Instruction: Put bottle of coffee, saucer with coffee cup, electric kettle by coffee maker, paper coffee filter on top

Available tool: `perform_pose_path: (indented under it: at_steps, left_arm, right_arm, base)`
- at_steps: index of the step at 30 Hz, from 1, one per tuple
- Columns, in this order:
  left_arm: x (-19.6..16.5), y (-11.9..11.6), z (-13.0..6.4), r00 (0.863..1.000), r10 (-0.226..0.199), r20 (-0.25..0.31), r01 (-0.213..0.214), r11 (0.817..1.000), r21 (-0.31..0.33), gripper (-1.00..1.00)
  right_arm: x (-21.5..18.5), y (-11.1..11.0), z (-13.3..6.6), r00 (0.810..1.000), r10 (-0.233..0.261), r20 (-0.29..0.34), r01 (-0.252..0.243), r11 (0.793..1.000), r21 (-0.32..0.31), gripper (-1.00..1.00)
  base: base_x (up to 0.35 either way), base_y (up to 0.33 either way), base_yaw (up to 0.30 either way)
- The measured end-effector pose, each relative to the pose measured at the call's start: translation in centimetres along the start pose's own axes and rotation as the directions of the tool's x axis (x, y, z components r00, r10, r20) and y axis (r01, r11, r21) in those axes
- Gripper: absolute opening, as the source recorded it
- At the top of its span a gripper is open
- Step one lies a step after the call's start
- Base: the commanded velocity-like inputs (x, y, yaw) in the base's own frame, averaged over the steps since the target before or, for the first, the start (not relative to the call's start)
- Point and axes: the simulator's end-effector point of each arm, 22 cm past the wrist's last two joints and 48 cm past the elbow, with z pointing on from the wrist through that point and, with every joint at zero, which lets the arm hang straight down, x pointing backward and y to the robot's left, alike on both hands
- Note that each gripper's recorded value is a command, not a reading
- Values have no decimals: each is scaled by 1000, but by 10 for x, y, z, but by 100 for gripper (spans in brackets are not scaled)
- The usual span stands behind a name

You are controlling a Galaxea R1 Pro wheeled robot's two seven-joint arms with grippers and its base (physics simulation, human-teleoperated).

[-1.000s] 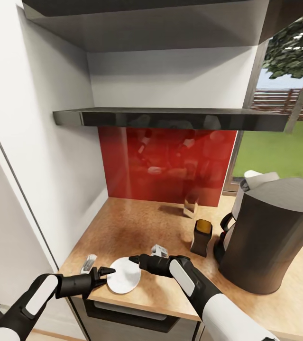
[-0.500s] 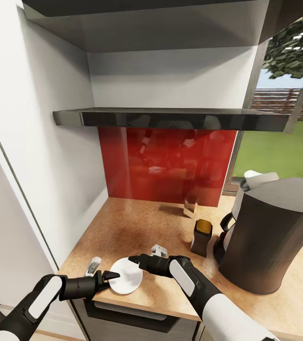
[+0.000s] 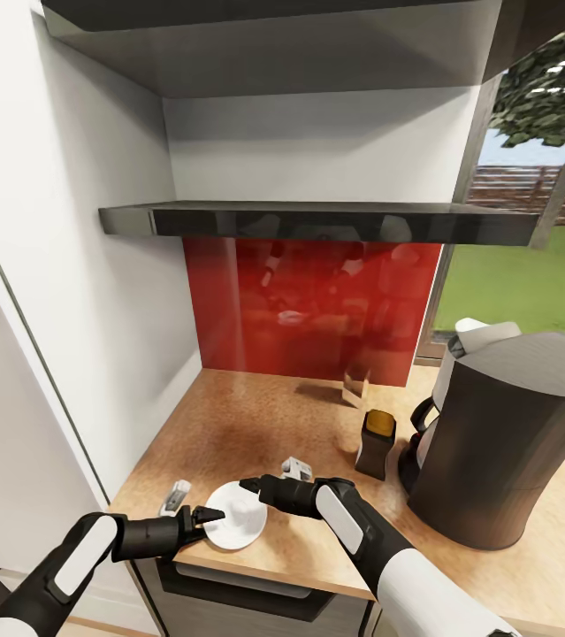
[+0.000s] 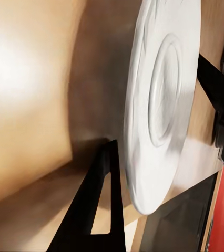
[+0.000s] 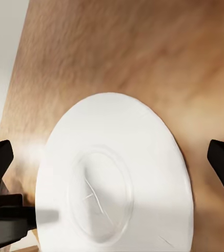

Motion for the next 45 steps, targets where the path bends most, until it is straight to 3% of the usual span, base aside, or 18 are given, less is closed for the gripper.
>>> perform_pose_path:
  at_steps: [10, 23, 24, 45]
  left_arm:
    - [15, -10, 14, 999, 33, -40, -33, 999, 4, 100]
    - [16, -11, 15, 999, 33, -44, -32, 999, 6, 100]
    - [16, -11, 15, 999, 32, -44, -32, 999, 7, -100]
    - [16, -14, 15, 999, -3, -42, 4, 1000, 30, -100]
  right_arm:
    - [0, 0, 0, 1000, 0, -1, 0, 1000, -2, 100]
    - [2, 8, 0, 1000, -3, -6, 3, 999, -40, 100]
    - [2, 8, 0, 1000, -3, -6, 3, 999, -40, 100]
    - [2, 9, 0, 1000, -2, -6, 2, 999, -42, 100]
  base:
    - [0, 0, 0]
    - [0, 0, 0]
    - [0, 0, 0]
    - [0, 0, 0]
